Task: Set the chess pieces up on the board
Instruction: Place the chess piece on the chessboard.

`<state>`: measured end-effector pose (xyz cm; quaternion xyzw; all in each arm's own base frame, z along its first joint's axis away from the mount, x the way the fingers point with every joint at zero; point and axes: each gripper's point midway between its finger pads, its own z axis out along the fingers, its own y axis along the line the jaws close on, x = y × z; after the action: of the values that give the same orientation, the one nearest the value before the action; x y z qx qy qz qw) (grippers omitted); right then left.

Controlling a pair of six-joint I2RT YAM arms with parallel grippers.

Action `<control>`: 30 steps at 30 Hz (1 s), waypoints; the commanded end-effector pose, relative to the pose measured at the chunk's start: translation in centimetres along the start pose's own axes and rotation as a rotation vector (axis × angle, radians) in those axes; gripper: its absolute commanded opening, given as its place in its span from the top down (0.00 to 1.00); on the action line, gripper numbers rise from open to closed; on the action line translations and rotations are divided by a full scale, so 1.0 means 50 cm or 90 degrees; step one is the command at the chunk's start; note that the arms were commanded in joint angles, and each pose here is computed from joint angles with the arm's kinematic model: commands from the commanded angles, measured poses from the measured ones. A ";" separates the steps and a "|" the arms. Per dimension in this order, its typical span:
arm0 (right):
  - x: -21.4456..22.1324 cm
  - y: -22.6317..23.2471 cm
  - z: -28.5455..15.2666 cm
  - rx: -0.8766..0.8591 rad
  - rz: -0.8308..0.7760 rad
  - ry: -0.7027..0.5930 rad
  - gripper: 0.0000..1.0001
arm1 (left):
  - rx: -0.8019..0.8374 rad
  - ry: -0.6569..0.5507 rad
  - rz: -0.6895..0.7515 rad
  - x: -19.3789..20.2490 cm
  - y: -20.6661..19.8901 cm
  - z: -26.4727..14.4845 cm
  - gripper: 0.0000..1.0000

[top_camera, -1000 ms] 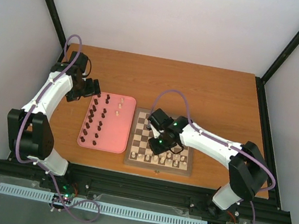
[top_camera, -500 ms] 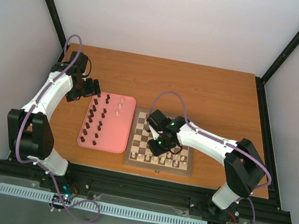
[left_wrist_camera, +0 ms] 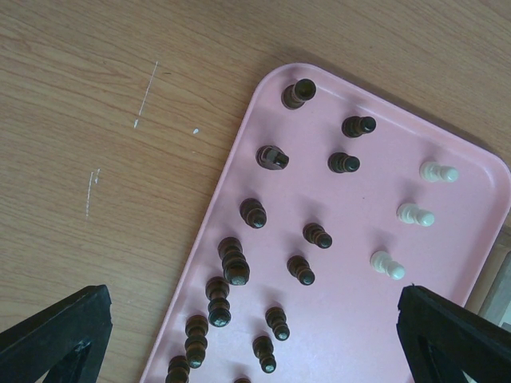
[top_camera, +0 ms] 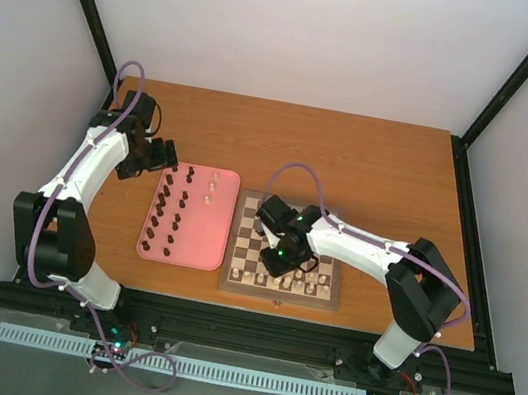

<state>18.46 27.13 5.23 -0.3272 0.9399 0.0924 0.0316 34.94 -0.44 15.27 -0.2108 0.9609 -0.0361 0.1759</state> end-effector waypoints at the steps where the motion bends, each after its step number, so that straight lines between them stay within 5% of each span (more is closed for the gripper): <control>1: -0.011 0.003 -0.001 0.006 -0.013 -0.001 0.87 | 0.003 -0.013 0.011 -0.016 -0.007 -0.003 0.00; 30: -0.012 0.002 0.008 0.008 -0.015 0.003 0.84 | 0.000 -0.012 0.012 -0.019 -0.008 -0.001 0.00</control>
<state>19.12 27.87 5.41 -0.3357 0.9367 0.0928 0.0370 35.00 -0.38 14.72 -0.2114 0.9623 -0.0325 0.1683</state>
